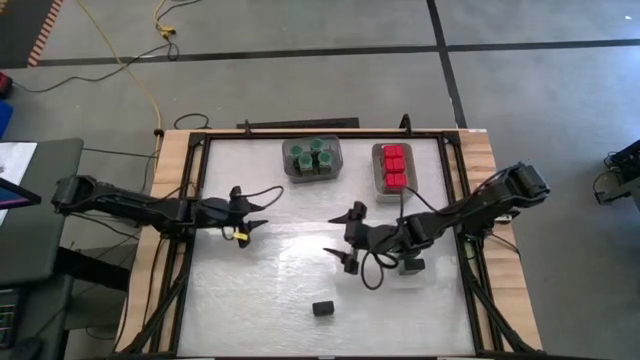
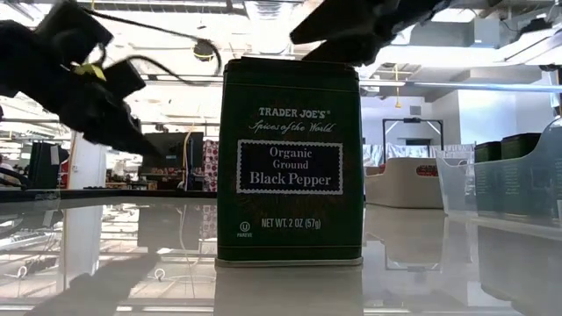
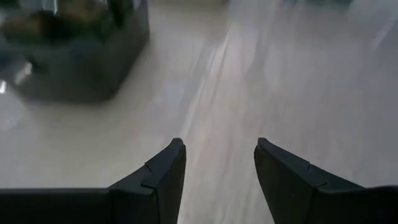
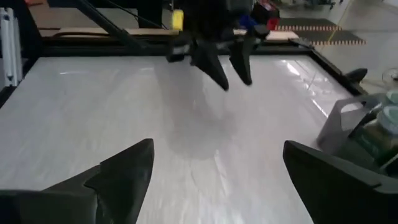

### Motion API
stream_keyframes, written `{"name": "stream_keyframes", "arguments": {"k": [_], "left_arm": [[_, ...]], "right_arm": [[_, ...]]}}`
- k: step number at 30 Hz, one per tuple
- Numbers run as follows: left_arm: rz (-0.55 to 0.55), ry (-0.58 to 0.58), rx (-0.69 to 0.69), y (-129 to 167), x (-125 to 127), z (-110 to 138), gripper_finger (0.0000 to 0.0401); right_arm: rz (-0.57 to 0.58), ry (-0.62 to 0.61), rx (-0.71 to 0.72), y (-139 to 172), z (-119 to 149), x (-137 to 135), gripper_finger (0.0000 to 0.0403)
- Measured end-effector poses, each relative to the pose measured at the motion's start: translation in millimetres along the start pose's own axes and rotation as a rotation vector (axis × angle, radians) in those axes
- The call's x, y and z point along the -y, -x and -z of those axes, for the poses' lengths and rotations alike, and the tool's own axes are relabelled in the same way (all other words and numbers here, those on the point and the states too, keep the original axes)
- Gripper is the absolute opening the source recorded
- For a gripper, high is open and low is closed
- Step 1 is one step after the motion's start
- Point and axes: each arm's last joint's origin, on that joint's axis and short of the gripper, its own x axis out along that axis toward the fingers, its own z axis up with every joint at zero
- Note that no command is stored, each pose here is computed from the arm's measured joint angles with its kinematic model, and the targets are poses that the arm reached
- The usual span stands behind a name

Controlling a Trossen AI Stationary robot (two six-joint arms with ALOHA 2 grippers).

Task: Sort spices by type
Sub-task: Put the black seasoning can into the white transparent bin

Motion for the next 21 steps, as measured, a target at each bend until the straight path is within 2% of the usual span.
{"name": "stream_keyframes", "arguments": {"k": [4,6,9,12,21], "left_arm": [[0.069,0.039,0.192,10.7,-6.6,19.8,0.0183],[0.075,0.065,0.239,16.6,-8.8,12.7,0.0183],[0.099,0.034,0.282,22.5,-11.3,9.6,0.0183],[0.148,0.010,0.418,34.0,-13.7,-0.7,0.0183],[0.170,0.049,0.547,58.7,-20.6,0.8,0.0183]], "right_arm": [[0.004,-0.061,-0.020,-4.5,4.3,-1.9,0.0384],[0.000,-0.096,-0.021,-4.5,5.2,-3.4,0.0384],[-0.006,-0.107,-0.021,-3.8,5.5,-5.5,0.0384],[-0.011,-0.132,-0.017,-3.1,5.1,-6.9,0.0384],[-0.017,-0.144,-0.040,-1.2,7.9,-10.2,0.0384]]}}
